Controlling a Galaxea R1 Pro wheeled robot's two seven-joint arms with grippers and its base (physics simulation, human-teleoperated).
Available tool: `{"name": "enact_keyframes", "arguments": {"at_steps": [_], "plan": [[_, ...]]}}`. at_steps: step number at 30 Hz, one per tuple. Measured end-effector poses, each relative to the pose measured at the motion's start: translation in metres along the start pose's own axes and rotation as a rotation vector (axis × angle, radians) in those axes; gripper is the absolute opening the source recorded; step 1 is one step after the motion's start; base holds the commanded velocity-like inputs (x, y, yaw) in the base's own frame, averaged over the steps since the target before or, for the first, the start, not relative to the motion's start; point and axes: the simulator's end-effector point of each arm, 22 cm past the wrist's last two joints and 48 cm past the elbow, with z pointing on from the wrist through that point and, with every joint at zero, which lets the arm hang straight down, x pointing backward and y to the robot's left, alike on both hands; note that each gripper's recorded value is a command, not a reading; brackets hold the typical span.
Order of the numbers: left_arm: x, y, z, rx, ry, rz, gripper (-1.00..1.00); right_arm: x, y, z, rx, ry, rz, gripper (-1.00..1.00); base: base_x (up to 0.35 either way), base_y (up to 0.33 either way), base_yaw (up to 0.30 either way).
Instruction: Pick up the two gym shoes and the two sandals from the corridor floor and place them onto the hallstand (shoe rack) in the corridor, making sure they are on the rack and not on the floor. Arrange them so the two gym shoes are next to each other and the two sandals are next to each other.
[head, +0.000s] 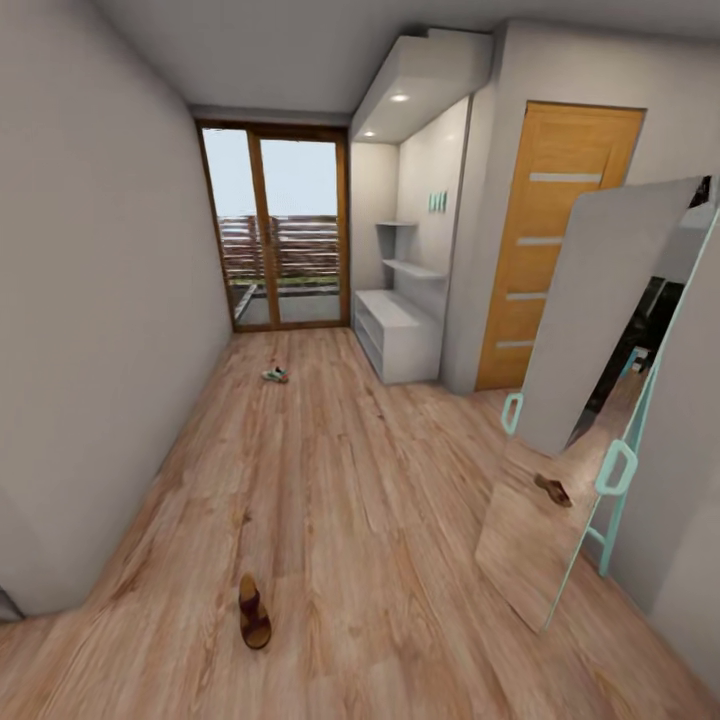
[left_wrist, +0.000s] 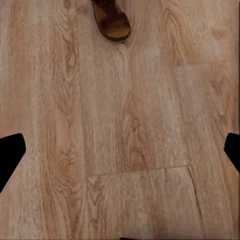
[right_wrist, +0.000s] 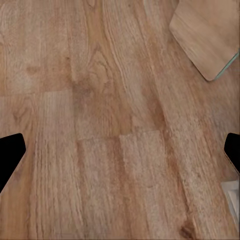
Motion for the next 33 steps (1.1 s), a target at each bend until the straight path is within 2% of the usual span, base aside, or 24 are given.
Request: {"name": "enact_keyframes", "arguments": {"at_steps": [24,33], "plan": [[0.0078,0.0021,0.0006,-0.006,0.019,-0.007,1.00,0.0093,0.0033,-0.0002,-0.005,0.023,0.003,1.00,0.301,-0.163,0.000],[0.0075,0.0027,0.0006,-0.008,0.019,-0.011,1.00,0.0095,0.0031,-0.0002,-0.004,0.023,0.002,1.00,0.325,-0.065,0.000]]}}
